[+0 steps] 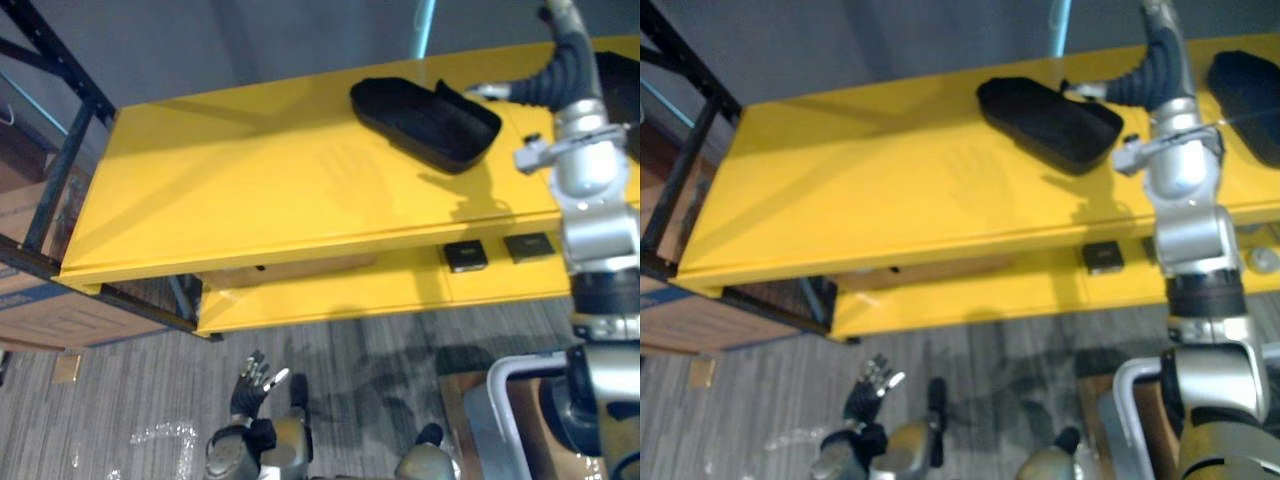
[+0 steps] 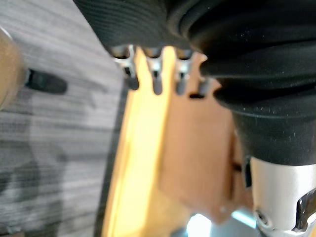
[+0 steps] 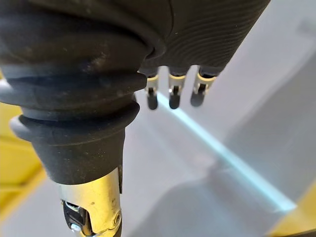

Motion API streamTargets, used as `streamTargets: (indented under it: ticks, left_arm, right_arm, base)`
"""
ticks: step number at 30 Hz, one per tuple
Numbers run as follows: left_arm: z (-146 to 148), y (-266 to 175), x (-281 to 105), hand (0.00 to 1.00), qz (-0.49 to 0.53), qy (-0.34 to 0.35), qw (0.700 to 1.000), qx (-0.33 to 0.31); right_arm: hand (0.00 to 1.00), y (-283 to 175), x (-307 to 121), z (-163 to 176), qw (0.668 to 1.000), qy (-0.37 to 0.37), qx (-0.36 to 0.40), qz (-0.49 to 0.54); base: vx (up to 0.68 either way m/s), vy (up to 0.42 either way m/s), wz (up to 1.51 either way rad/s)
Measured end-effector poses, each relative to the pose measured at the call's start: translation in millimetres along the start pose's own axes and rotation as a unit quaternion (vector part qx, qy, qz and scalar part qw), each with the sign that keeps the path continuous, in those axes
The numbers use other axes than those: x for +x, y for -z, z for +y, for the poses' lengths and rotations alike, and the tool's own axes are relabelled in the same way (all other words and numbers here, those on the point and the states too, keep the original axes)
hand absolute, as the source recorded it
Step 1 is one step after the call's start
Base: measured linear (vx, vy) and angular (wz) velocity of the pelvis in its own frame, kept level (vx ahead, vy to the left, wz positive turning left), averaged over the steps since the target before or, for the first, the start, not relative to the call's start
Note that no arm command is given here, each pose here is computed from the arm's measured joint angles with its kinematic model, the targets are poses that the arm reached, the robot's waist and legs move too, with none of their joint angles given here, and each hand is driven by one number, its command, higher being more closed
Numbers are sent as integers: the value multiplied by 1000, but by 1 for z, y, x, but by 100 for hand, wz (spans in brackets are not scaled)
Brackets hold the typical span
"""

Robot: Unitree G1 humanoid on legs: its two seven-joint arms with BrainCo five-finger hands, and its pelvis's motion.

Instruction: Walk over and take plastic housings, then place them on the shelf

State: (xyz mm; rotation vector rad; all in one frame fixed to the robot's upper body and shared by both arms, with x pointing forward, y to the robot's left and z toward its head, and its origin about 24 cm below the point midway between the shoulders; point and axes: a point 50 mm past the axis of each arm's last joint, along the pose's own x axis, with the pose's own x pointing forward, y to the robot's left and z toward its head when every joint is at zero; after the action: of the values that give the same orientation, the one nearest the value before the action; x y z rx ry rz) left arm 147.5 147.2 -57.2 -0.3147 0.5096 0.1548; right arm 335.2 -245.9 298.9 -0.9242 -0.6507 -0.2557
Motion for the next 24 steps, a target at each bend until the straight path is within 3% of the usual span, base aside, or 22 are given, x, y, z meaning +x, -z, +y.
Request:
streamTargets:
  ticks: [5,24]
  left_arm:
    - [4,2,-1,0,6,-2,1000,9]
    - [17,17,-5,0,44,8,998,47]
  right_arm:
    - [0,24,-5,-3,994,-47,-88,34]
    - [0,47,-30,67,948,-281,-146,43]
  base:
    - [9,-28,-5]
    - [-39,-15,-1]
